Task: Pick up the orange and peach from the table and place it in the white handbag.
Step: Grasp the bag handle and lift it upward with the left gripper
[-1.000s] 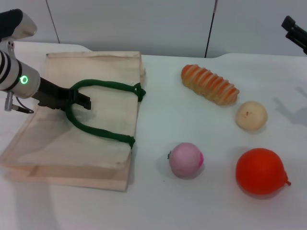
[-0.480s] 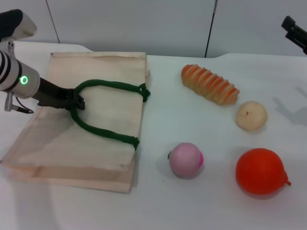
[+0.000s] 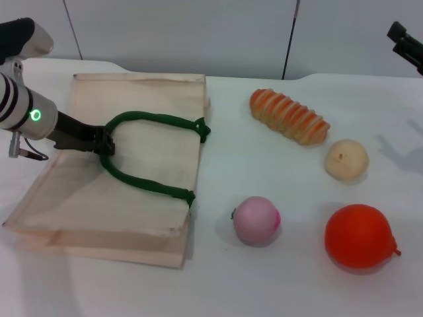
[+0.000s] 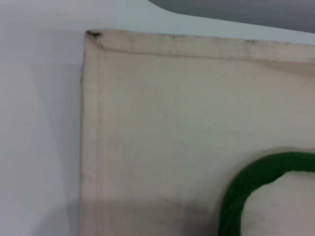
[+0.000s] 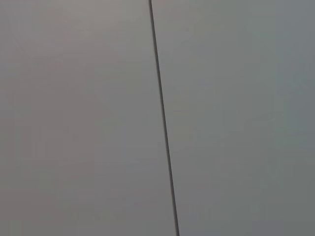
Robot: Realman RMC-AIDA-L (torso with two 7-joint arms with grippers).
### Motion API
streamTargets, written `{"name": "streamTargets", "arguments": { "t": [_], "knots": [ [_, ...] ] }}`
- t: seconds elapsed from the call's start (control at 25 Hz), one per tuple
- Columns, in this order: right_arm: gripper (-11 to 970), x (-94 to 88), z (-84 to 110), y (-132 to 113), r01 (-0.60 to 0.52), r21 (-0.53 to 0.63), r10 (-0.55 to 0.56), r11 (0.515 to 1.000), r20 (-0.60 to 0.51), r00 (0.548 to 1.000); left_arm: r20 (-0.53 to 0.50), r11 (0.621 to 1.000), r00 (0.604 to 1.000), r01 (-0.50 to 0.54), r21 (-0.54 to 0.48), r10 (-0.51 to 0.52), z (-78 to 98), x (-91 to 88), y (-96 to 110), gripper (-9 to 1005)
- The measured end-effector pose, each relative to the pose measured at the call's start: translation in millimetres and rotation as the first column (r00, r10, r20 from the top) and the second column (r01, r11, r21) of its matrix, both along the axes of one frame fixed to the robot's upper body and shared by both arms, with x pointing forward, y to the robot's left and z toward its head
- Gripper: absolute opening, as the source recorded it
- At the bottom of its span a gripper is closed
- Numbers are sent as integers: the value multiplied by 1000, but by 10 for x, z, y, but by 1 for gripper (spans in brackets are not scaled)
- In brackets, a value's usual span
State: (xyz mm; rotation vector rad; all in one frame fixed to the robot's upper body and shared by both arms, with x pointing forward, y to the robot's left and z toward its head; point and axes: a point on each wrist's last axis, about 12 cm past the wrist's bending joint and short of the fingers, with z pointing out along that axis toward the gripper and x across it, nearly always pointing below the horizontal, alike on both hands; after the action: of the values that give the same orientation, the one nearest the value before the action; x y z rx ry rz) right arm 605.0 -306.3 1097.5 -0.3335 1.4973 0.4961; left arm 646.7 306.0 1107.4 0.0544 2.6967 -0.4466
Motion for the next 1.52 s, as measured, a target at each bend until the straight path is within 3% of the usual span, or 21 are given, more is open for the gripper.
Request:
{"name": "streamTargets", "arguments": {
  "t": [0.28,0.4,0.76,1.0,1.12,1.52],
  "knots": [
    [830,-22,-21,-21,6,0,-6,1000,-6,1000,8,1000,1000,-14,-7,14,-29,-20,16,149],
    [829,-29,-28,-28,8,0,-8,1000,-8,1000,21,999,999,-30,-21,30,-36,-35,39,150],
    [826,-52,-59,-57,20,-3,-20,1000,-20,1000,166,974,984,-26,-225,64,26,-144,124,143],
    [824,-57,-67,-65,24,-5,-24,1000,-23,999,299,920,954,101,-378,18,185,-259,142,136],
    [823,-57,-67,-66,24,-4,-24,1000,-23,999,400,872,916,175,-457,26,262,-335,176,135],
    [820,-66,-71,-73,25,-2,-25,1000,-24,999,557,782,827,300,-546,71,336,-487,258,133]
  ]
}}
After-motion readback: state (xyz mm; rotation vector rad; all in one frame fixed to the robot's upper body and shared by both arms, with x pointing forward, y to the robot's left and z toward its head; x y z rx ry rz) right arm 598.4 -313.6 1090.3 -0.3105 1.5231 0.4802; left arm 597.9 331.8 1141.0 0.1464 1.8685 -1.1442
